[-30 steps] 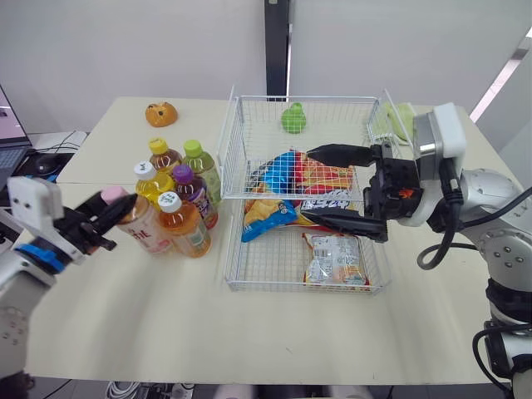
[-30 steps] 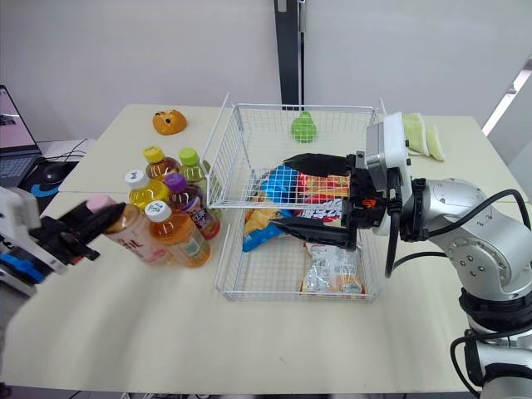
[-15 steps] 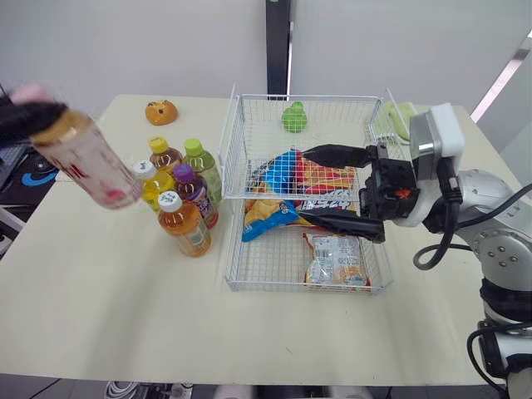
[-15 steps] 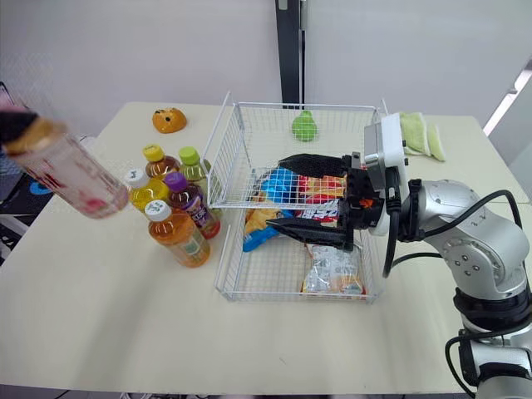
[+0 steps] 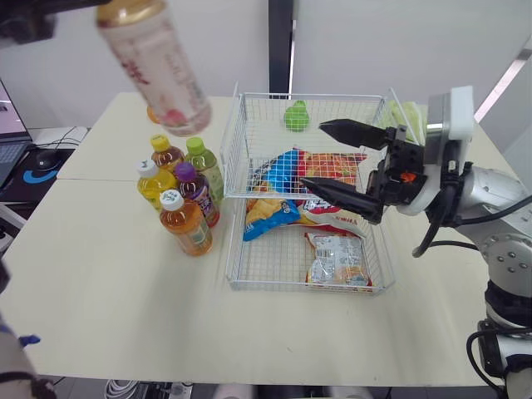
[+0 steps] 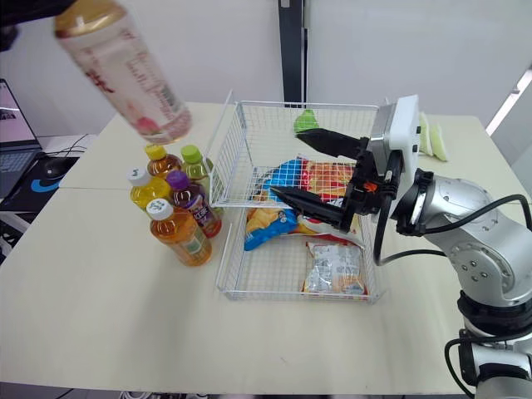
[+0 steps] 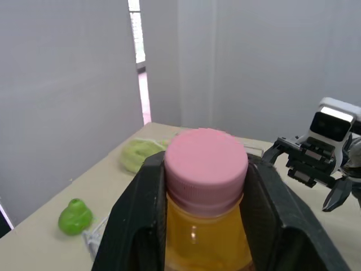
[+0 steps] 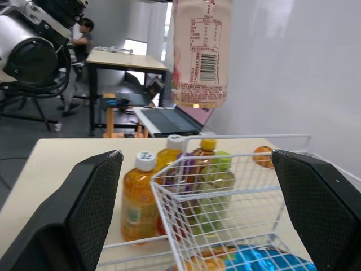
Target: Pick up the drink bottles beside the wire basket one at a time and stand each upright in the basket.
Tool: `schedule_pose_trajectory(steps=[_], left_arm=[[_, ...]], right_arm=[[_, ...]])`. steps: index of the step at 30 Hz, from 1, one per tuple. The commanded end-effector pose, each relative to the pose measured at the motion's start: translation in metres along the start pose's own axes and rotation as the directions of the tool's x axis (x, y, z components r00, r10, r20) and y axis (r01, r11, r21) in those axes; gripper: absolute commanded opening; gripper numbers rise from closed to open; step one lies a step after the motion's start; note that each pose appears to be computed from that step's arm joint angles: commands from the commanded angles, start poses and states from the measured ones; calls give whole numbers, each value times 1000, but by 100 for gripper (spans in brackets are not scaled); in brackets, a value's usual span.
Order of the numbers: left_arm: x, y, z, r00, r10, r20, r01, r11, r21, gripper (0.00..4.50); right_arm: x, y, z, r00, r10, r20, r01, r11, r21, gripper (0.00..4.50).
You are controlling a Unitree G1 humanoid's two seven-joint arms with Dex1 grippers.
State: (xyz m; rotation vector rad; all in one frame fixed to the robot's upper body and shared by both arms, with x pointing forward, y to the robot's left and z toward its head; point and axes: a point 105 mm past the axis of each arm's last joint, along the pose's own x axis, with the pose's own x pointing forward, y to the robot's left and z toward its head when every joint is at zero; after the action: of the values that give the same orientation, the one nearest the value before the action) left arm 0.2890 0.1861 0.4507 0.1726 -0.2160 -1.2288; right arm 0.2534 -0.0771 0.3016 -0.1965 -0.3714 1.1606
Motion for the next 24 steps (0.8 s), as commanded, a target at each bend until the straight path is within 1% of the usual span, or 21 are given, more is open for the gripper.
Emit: schedule_pose_trajectory(steps=[1,7,13,14,17,19,24], left_arm=[[10,1,23,996,-76,56,72,995,64,137],[62,14,16,982,-169,87,160,981,110,137],[117,10,5,961,-246,128,225,961,161,137],[132,10,2,962,-235,135,213,963,165,137],[159,7,-4,963,-217,158,190,967,169,137],[184,3,-16,970,-200,139,171,966,195,137],[216,-2,-38,981,-162,102,142,973,180,137]], right_arm=[[-11,-1,12,996,-84,6,84,994,-68,450],[-27,-12,11,967,-251,-40,244,960,-139,450],[-39,-12,8,939,-332,-94,311,933,-181,450],[-41,-12,6,932,-347,-106,324,927,-187,450],[-44,-12,5,916,-384,-117,358,913,-197,450],[-47,-12,3,897,-425,-119,397,895,-203,450],[-49,-13,-1,862,-491,-122,462,863,-206,450]])
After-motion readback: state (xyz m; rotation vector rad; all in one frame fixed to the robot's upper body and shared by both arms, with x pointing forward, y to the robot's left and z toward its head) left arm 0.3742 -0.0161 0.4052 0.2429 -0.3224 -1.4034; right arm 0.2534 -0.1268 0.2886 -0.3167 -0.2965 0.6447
